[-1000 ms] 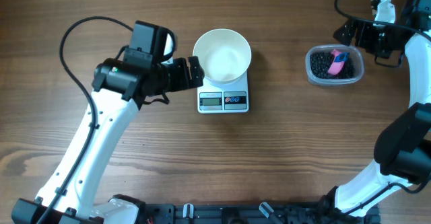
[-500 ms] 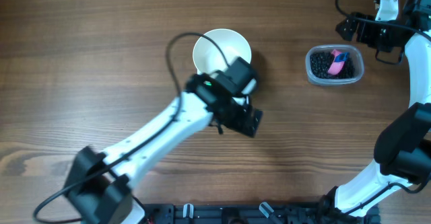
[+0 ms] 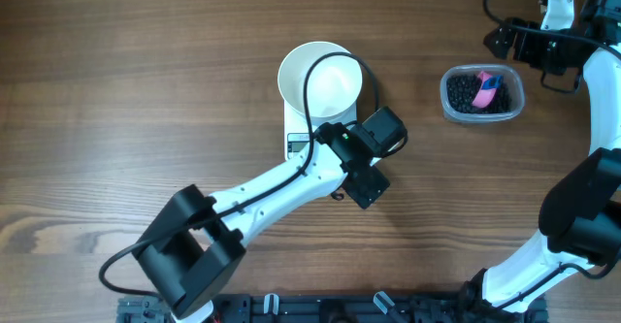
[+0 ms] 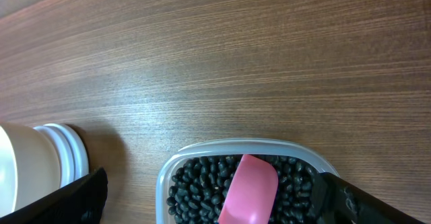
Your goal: Scoop item into bowl and weigh 150g on scale
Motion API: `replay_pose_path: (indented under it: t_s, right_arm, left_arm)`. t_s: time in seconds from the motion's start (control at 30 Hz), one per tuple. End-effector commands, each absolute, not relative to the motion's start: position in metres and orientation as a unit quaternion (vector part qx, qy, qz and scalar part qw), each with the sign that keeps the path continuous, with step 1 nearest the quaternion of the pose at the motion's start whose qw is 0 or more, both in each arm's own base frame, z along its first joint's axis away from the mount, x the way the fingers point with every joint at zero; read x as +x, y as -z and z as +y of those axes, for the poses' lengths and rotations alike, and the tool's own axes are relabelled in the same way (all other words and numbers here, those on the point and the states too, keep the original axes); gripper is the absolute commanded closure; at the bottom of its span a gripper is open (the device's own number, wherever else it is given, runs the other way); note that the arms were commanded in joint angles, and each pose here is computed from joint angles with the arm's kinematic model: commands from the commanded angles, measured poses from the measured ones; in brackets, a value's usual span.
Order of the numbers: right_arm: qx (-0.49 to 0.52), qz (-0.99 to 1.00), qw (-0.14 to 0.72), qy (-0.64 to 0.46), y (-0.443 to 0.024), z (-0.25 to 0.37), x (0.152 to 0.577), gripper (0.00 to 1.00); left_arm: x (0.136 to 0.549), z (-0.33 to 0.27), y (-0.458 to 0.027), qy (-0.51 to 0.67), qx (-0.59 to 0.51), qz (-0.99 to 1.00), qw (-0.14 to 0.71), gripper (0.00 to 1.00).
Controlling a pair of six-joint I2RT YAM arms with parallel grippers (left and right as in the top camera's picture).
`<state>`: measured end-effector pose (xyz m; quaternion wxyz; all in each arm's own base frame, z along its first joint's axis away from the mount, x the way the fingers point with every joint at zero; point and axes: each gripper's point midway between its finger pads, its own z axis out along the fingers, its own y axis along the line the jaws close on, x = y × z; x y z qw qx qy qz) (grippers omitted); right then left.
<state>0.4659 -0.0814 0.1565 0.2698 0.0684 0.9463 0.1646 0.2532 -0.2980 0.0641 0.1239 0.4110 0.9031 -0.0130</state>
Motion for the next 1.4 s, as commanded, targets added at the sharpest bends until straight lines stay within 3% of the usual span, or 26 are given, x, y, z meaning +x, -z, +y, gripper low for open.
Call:
replay_pose_path:
  t_s: [0.0,0.57,1.37]
  right_arm:
    - [0.067,0.947,0.269,-0.163,-0.153,-0.082,0.471,0.0]
    - [0.067,0.947,0.27,-0.162,-0.154,-0.082,0.471,0.0]
    - [0.067,0.947,0.27,-0.162,-0.154,-0.082,0.471,0.0]
  left_arm:
    - [0.257,-0.296,-0.045,-0.011,0.46,0.881,0.112,0.0]
    - [0.28,-0.283,0.002,-0.044,0.444,0.89,0.091,0.0]
    - [0.274,-0.277,0.014,-0.03,0.442,0.894,0.072,0.0]
